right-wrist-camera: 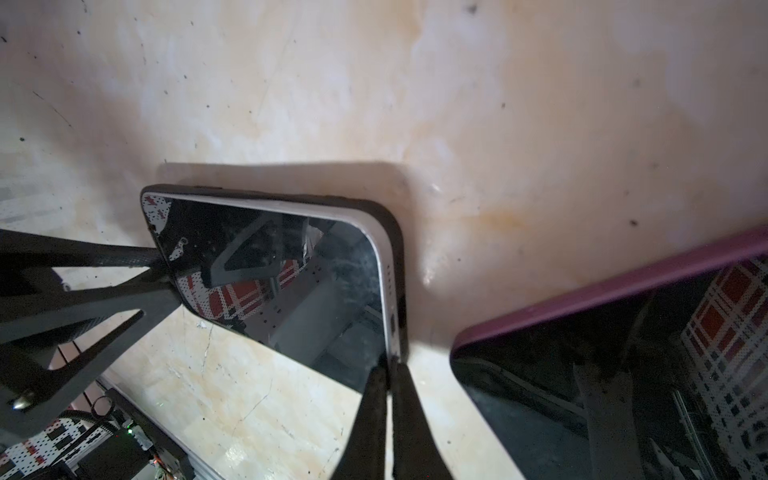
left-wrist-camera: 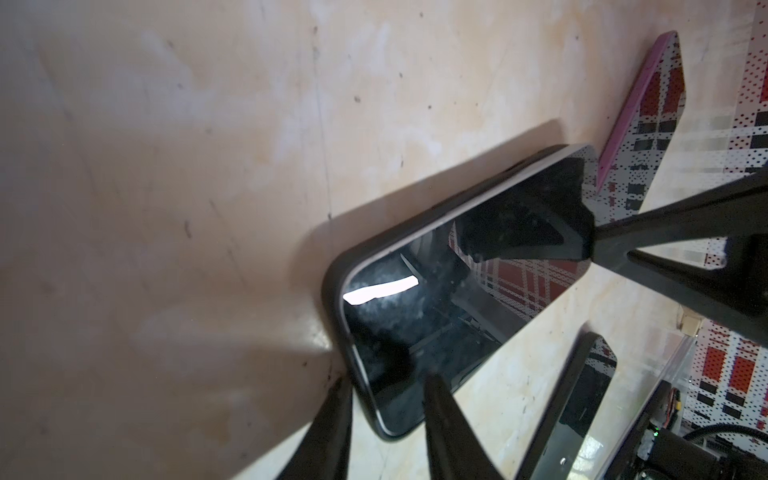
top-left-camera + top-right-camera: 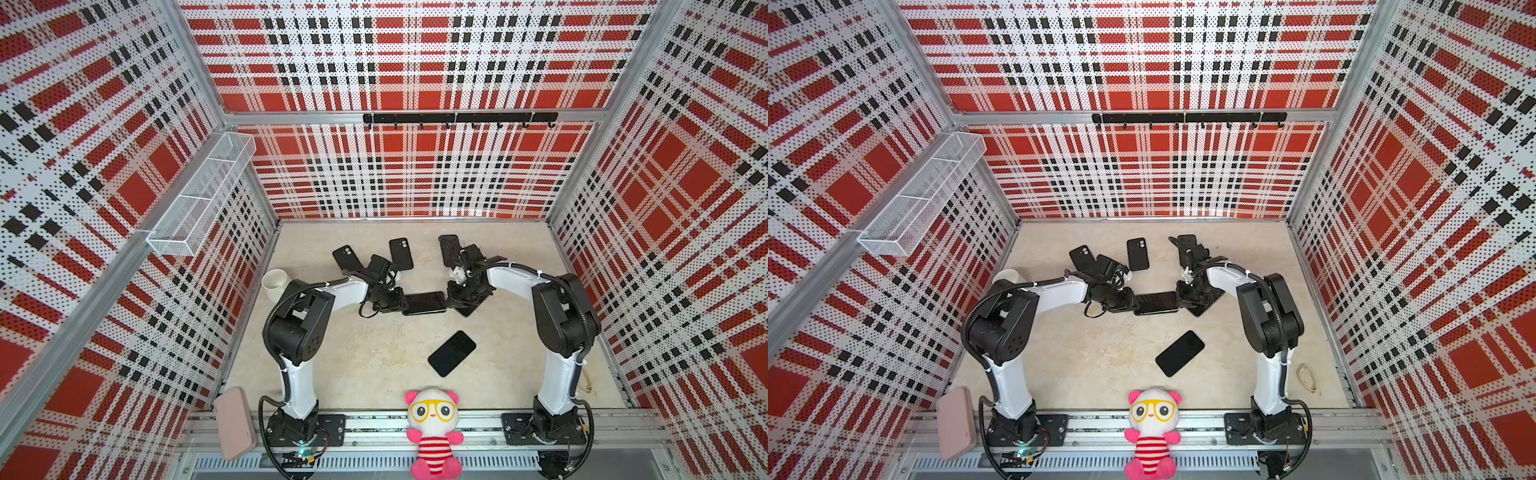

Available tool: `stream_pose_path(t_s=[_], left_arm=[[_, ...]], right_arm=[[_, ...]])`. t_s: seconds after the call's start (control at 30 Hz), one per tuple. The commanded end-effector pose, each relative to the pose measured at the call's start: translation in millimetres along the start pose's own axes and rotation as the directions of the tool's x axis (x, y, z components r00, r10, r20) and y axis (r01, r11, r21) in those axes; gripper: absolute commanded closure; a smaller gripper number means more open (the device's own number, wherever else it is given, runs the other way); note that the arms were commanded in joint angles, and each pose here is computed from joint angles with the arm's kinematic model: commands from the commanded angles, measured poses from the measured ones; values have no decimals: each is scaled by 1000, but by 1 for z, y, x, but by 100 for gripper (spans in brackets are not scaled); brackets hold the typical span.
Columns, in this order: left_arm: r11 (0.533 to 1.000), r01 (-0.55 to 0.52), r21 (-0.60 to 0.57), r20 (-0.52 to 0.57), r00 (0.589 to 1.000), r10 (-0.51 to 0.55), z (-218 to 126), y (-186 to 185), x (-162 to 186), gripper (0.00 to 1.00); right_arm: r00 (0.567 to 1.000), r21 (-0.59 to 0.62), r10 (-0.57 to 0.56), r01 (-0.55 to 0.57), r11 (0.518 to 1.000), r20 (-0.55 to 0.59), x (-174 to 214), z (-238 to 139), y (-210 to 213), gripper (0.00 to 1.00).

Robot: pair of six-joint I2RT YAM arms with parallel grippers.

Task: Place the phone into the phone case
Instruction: 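Press the phone into the case with the right gripper while left holds it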

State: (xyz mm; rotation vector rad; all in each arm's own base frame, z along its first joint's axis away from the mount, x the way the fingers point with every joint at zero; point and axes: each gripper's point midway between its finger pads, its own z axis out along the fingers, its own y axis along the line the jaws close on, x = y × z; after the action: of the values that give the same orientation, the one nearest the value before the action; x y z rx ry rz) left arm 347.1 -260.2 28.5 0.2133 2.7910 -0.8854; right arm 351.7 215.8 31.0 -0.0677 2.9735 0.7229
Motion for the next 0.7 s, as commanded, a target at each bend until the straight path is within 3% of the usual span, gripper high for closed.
stream_pose_path(t_s=[0.0, 0.43, 0.67], left_arm=[[998, -31, 49, -4, 1000, 31, -1, -12, 0, 67], [998, -20, 53, -13, 1000, 21, 2, -10, 2, 68], [998, -17, 54, -17, 1000, 18, 3, -9, 2, 68]], right_arm=[[987, 25, 31, -28, 999, -156, 50, 40, -8, 92], [937, 315, 103, 7, 949, -334, 128, 88, -66, 95], [908, 361, 123, 32, 932, -401, 161, 114, -82, 95]])
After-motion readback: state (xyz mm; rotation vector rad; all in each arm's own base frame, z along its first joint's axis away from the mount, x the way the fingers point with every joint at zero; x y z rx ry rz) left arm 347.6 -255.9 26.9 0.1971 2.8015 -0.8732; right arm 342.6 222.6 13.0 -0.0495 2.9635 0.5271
